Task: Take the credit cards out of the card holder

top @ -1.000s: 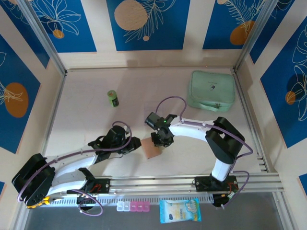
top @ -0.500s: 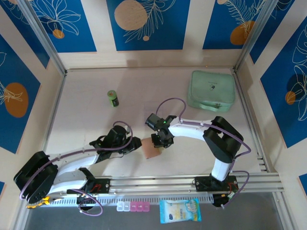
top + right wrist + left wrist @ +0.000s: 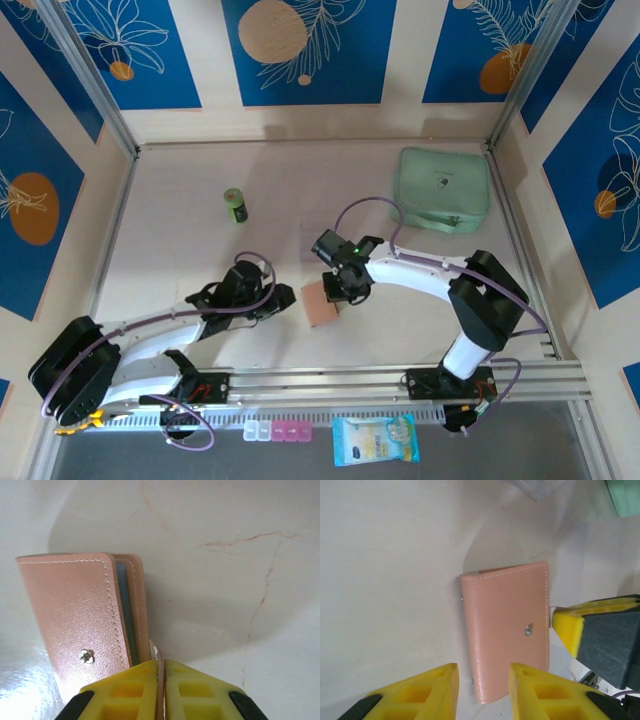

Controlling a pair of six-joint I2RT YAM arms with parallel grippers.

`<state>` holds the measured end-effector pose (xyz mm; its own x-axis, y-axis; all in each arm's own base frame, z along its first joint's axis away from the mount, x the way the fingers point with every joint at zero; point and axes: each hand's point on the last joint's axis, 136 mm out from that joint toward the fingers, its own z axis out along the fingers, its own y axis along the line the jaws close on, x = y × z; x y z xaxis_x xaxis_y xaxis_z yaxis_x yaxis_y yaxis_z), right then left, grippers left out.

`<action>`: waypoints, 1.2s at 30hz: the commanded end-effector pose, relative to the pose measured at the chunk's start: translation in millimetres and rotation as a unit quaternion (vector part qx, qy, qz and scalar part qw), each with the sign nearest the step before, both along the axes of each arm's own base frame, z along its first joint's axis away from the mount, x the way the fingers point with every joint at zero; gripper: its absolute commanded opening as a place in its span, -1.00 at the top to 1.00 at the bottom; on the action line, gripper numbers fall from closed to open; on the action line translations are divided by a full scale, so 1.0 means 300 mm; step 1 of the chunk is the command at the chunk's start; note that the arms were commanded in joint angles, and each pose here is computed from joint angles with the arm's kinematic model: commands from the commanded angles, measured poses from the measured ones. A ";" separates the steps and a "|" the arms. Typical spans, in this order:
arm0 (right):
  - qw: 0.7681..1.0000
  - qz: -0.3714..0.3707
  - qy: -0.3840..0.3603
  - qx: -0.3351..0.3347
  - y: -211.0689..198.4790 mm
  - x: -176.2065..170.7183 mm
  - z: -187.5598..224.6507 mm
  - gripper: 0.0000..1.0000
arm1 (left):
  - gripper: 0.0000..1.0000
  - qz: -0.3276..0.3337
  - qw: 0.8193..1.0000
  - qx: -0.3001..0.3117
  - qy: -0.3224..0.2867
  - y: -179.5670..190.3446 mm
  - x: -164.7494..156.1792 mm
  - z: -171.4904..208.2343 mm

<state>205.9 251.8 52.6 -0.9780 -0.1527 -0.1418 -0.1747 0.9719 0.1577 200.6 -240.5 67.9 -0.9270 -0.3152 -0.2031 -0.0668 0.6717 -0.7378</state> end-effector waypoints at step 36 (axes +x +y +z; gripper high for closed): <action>0.991 -0.015 -0.053 0.123 0.182 -0.036 0.216 0.85 | 0.39 -0.020 1.000 -0.006 0.000 0.094 0.011 0.059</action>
<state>196.1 297.2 100.1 -0.9657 -0.0656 -0.2513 -0.1436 0.9411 0.3061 199.4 -208.1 74.5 -0.9354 -0.2989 -0.1889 -0.0669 0.6742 -0.7355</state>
